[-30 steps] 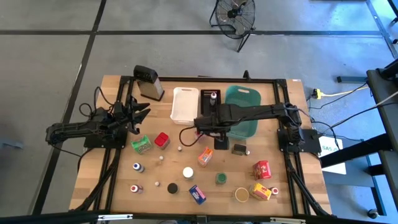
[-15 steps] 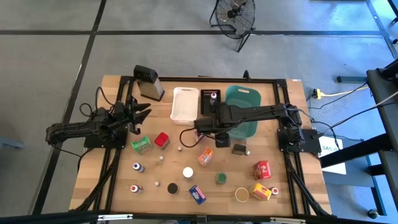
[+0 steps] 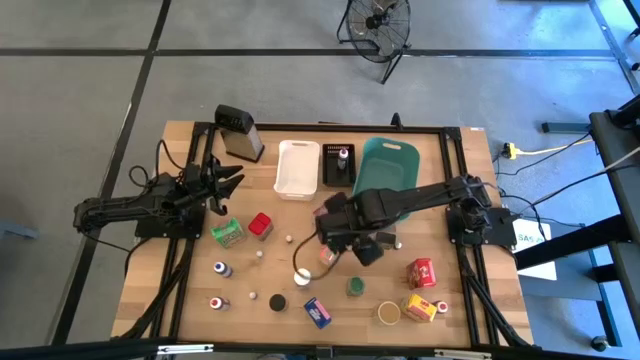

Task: Pick & Place Kitchen Items
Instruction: Put the orange cereal box into the green bin

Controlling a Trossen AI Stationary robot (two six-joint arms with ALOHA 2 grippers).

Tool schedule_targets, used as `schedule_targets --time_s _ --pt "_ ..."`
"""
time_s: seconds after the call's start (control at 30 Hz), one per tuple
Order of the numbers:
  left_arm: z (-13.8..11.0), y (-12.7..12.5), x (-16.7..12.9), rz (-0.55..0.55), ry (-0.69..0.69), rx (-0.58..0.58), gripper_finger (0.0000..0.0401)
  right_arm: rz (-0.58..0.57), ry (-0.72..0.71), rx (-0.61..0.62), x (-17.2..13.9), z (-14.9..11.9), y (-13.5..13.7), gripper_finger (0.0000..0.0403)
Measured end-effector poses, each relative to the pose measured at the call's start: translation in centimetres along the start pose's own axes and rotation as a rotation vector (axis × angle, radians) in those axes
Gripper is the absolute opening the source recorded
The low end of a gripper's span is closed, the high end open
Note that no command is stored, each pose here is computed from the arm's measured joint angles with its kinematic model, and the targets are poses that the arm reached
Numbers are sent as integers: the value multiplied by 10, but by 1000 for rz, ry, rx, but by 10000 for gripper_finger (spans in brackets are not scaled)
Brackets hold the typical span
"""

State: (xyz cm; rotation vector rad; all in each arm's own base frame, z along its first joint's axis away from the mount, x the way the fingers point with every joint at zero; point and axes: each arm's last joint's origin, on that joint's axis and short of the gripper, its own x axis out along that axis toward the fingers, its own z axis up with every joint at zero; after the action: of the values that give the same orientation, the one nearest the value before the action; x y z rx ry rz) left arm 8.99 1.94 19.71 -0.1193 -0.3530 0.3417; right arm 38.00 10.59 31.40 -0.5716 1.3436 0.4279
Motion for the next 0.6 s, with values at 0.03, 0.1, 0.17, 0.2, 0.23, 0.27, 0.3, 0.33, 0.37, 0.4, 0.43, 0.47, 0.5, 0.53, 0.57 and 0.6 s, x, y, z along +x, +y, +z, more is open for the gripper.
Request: schedule_targets --time_s 0.03,0.1,0.17,0.2,0.23,0.27,0.3,0.33,0.37,0.4,0.43,0.47,0.5,0.53,0.57,0.6 --pt "0 0 0 -1 0 0 128 8 -26 -20 0 2 1 321" --pt "0 0 0 0 0 0 128 16 -63 -47 -1 6 2 321" --pt "0 0 0 0 0 0 128 15 -94 -66 -1 9 1 321" --pt "0 0 0 0 0 0 128 17 -109 -76 -1 10 0 321" --pt "0 0 0 -1 0 0 128 19 -122 -89 -1 10 0 321" --pt "0 0 0 0 0 0 128 16 -132 -100 -1 11 -1 321" --pt "0 0 0 0 0 0 128 13 -138 -116 -1 12 -1 321" --pt "0 0 0 0 0 0 128 13 -141 -135 0 12 -1 321" --pt "0 0 0 0 0 0 128 20 -147 -161 2 12 0 321" --pt "0 0 0 0 0 0 128 32 -155 -184 5 13 0 321" --pt "0 0 0 0 0 0 128 45 -163 -202 8 14 1 321" --pt "0 0 0 0 0 0 128 51 -169 -206 11 14 1 321" --pt "0 0 0 0 0 0 128 51 -174 -208 13 15 1 321" --pt "0 0 0 -1 0 0 128 51 -178 -208 15 15 1 321" --pt "0 0 0 -1 0 -1 128 50 -177 -208 18 15 1 321" --pt "0 0 0 -1 0 -1 128 49 -171 -208 21 15 1 321"
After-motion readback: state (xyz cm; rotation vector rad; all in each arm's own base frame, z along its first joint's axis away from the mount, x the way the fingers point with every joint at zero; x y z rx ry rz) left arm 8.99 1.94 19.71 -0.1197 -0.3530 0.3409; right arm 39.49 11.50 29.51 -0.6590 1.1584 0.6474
